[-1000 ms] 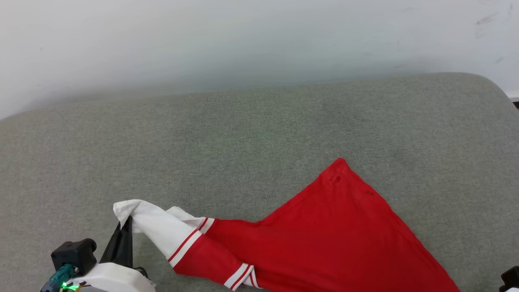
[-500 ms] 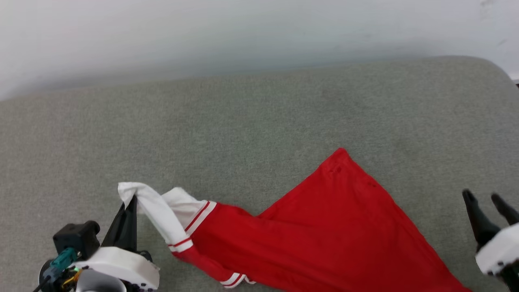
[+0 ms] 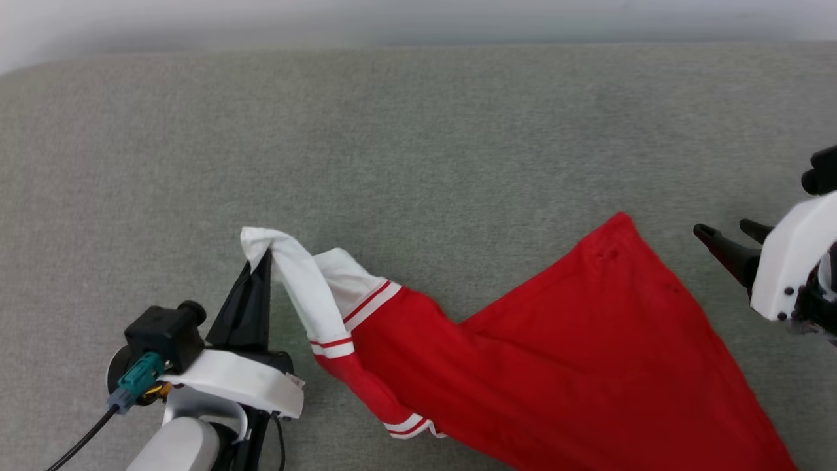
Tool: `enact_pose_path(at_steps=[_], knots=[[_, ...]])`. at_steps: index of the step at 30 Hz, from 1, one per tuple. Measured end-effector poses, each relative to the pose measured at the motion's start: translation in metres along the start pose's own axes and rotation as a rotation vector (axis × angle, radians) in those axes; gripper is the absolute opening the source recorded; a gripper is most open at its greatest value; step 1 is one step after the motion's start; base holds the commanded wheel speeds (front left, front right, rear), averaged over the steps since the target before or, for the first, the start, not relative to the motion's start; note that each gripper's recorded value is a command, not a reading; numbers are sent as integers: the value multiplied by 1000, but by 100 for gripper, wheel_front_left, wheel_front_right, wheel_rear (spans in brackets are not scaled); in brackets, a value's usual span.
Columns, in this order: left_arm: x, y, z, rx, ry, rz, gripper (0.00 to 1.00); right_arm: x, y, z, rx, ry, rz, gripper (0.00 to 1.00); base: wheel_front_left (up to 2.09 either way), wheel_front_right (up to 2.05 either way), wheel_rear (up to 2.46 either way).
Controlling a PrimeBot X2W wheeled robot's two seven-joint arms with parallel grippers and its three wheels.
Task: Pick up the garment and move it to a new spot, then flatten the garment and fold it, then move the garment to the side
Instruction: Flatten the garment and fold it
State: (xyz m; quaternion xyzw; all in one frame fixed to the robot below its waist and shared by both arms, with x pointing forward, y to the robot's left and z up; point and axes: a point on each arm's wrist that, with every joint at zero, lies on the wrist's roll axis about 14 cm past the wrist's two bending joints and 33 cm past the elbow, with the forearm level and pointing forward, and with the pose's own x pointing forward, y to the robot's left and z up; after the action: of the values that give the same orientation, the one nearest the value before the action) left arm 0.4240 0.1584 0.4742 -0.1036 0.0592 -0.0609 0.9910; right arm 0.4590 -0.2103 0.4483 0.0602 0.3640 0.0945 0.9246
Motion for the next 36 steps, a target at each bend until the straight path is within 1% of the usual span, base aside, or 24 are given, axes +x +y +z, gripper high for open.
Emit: enact_pose_path(at_steps=[4,6,10,14,15,16,18,23,29,31,36], knots=[[6,3,-4,-1,1,2,0,25,12,-18,-12,202,33,100,0,0,0],[10,4,-6,-4,2,3,0,37,20,-26,-20,272,53,100,0,0,0],[15,9,-15,-5,16,14,0,59,39,-47,-42,387,98,100,0,0,0],[16,16,-23,-4,36,31,0,72,45,-60,-67,467,113,100,0,0,0],[16,17,-24,-5,38,33,0,73,46,-62,-71,481,115,78,0,0,0],[16,18,-25,-5,40,35,0,74,47,-63,-77,487,117,41,0,0,0],[16,19,-25,-3,40,39,0,76,48,-63,-88,492,120,0,0,0,0],[14,20,-23,-1,35,42,0,75,59,-59,-98,461,152,0,0,0,0],[11,23,-7,24,-1,38,0,66,63,-39,-129,356,157,0,0,0,0],[12,24,6,44,-26,31,0,59,62,-24,-143,289,150,0,0,0,0],[22,24,58,84,-136,2,0,35,57,31,-176,66,109,0,0,0,0]])
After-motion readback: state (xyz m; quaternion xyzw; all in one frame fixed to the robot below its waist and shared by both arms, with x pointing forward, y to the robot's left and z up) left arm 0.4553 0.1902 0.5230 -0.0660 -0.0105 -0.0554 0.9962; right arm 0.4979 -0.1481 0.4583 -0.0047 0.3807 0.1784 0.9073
